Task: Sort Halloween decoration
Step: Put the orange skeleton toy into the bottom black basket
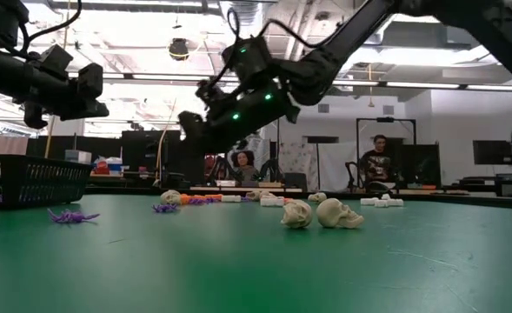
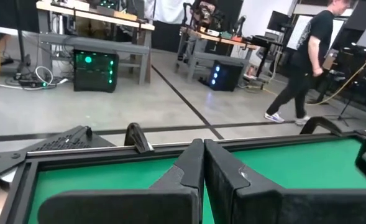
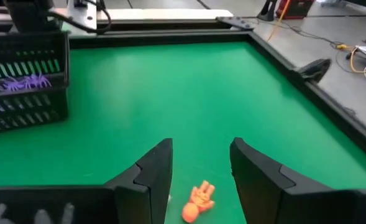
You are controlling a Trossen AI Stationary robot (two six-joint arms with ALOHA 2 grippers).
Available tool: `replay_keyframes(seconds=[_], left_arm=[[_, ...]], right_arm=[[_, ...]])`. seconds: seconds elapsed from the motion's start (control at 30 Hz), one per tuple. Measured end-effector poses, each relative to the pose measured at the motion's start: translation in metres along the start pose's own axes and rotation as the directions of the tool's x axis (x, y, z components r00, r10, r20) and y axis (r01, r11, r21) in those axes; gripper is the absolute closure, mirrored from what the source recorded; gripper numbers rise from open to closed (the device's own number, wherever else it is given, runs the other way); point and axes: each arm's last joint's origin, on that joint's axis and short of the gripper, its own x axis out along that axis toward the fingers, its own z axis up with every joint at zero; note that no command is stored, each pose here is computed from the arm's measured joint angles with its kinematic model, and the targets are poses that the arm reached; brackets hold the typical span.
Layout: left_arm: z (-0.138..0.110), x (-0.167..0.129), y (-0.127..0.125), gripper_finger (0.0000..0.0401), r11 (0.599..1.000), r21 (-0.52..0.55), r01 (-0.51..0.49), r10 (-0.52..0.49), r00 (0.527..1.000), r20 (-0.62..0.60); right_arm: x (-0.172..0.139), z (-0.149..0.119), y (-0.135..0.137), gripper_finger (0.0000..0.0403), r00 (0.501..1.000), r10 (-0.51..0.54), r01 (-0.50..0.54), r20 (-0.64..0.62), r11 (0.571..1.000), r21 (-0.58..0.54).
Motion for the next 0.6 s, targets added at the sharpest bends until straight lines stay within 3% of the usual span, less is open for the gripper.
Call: replay_keyframes(seconds=[0.33,0.6], left_arm=[[0.0,0.0,0.0,0.0401,1.0,-0.001,0.003,-0.003,1.0,-0.001],[0.0,0.0,-0.001,0.0401,0.999,-0.004,0.036,-0.036,0.999,-0.007]], right_arm=[[0.032,-0.02,-0.001,0.0221,0.989,-0.063,0.07,-0.131,0.996,0.051],[0.036,-0.03,-0.006,0.0223,0.974,-0.075,0.094,-0.215,0.992,0.079]])
